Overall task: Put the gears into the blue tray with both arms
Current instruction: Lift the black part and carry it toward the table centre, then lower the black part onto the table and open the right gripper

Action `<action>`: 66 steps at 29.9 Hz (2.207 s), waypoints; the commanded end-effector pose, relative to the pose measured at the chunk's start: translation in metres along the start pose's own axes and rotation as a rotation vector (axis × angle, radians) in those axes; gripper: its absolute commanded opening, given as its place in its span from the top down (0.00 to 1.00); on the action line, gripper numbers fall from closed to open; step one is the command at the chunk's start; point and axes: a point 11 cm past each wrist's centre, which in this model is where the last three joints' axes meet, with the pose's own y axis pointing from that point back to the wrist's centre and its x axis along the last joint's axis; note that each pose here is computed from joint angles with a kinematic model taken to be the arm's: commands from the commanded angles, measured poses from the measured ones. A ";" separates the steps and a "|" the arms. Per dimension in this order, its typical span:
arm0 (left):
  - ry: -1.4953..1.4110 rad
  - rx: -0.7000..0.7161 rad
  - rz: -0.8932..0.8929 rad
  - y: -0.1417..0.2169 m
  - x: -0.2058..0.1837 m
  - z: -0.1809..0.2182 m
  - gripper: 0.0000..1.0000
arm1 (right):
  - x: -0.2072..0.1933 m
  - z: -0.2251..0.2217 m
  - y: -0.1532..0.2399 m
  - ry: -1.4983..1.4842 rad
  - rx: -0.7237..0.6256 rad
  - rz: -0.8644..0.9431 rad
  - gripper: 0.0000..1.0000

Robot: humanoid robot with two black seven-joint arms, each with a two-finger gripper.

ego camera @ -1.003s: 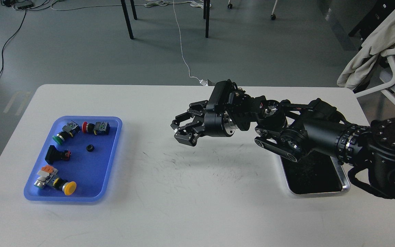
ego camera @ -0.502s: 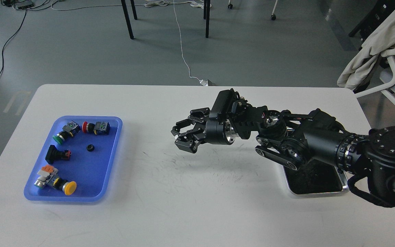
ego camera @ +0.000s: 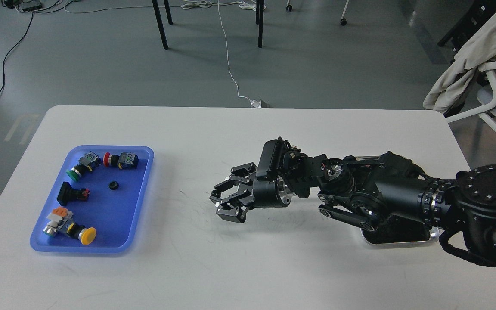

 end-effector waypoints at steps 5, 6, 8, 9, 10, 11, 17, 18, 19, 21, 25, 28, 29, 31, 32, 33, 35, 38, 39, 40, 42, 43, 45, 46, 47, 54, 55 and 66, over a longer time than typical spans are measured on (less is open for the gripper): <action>-0.010 -0.010 0.008 0.005 0.011 0.010 0.02 | -0.022 -0.006 -0.001 -0.020 0.004 -0.032 0.99; -0.010 -0.010 0.007 0.006 0.011 0.010 0.02 | -0.022 -0.005 0.000 -0.020 0.002 -0.033 0.99; -0.008 -0.011 0.007 0.006 0.011 0.010 0.02 | -0.023 -0.003 0.000 -0.019 -0.006 -0.035 0.99; -0.008 -0.011 0.007 0.006 0.011 0.010 0.02 | -0.024 -0.002 0.001 -0.020 -0.007 -0.036 0.99; -0.010 -0.011 0.009 0.006 0.012 0.011 0.02 | -0.026 -0.002 0.001 -0.024 -0.009 -0.038 0.99; -0.012 -0.011 0.010 0.007 0.013 0.011 0.02 | -0.027 -0.002 0.001 -0.026 -0.011 -0.040 0.98; -0.013 -0.012 0.012 0.008 0.014 0.012 0.02 | -0.039 0.004 0.004 -0.046 -0.041 -0.055 0.93; -0.012 -0.010 0.011 0.007 0.014 0.012 0.02 | -0.040 0.005 0.005 -0.047 -0.043 -0.056 0.93; -0.013 -0.009 0.012 0.008 0.014 0.011 0.02 | -0.040 0.005 0.005 -0.050 -0.047 -0.055 0.93; -0.012 -0.009 0.011 0.008 0.014 0.011 0.02 | -0.040 0.006 0.005 -0.050 -0.049 -0.056 0.93; -0.007 -0.014 0.007 0.007 0.012 0.013 0.02 | -0.041 0.009 0.007 -0.049 -0.059 -0.056 0.93; -0.009 -0.013 0.006 0.008 0.012 0.013 0.02 | -0.035 0.005 0.004 -0.040 -0.042 -0.046 0.93; -0.008 -0.011 0.004 0.008 0.011 0.013 0.02 | -0.034 0.004 0.003 -0.040 -0.035 -0.043 0.93; -0.008 -0.013 0.004 0.007 0.011 0.013 0.02 | -0.033 0.001 0.002 -0.041 -0.026 -0.038 0.93; -0.009 -0.013 0.005 0.008 0.012 0.014 0.02 | -0.034 -0.001 0.002 -0.044 -0.023 -0.037 0.93; -0.009 -0.014 0.006 0.008 0.012 0.014 0.02 | -0.034 -0.003 0.001 -0.047 -0.019 -0.035 0.93; -0.010 -0.013 0.006 0.008 0.013 0.014 0.02 | -0.037 -0.005 0.000 -0.053 -0.015 -0.035 0.93; -0.011 -0.012 0.007 0.009 0.013 0.014 0.02 | -0.038 -0.006 0.000 -0.056 -0.014 -0.037 0.93; -0.011 -0.013 0.007 0.008 0.013 0.014 0.02 | -0.038 -0.006 0.000 -0.057 -0.014 -0.035 0.93; -0.011 -0.012 0.007 0.009 0.013 0.014 0.02 | -0.038 -0.006 0.000 -0.058 -0.013 -0.035 0.92; -0.011 -0.012 0.007 0.009 0.013 0.014 0.02 | -0.039 -0.007 0.000 -0.061 -0.011 -0.036 0.86; -0.011 -0.013 0.007 0.008 0.013 0.014 0.02 | -0.040 -0.008 -0.001 -0.066 -0.010 -0.035 0.81; -0.011 -0.013 0.007 0.008 0.013 0.014 0.02 | -0.043 -0.010 -0.001 -0.074 -0.008 -0.036 0.74; -0.011 -0.012 0.007 0.009 0.013 0.014 0.02 | -0.044 -0.011 -0.001 -0.077 -0.008 -0.036 0.71; -0.011 -0.012 0.007 0.009 0.013 0.014 0.02 | -0.045 -0.011 -0.002 -0.082 -0.007 -0.036 0.67; -0.011 -0.012 0.007 0.009 0.013 0.014 0.02 | -0.041 -0.009 -0.002 -0.118 -0.026 0.000 0.50; -0.011 -0.012 0.007 0.009 0.013 0.014 0.02 | -0.041 -0.008 -0.002 -0.128 -0.029 0.008 0.47; 0.045 -0.005 -0.116 0.013 0.004 0.016 0.02 | 0.026 0.045 0.017 -0.346 -0.189 0.300 0.20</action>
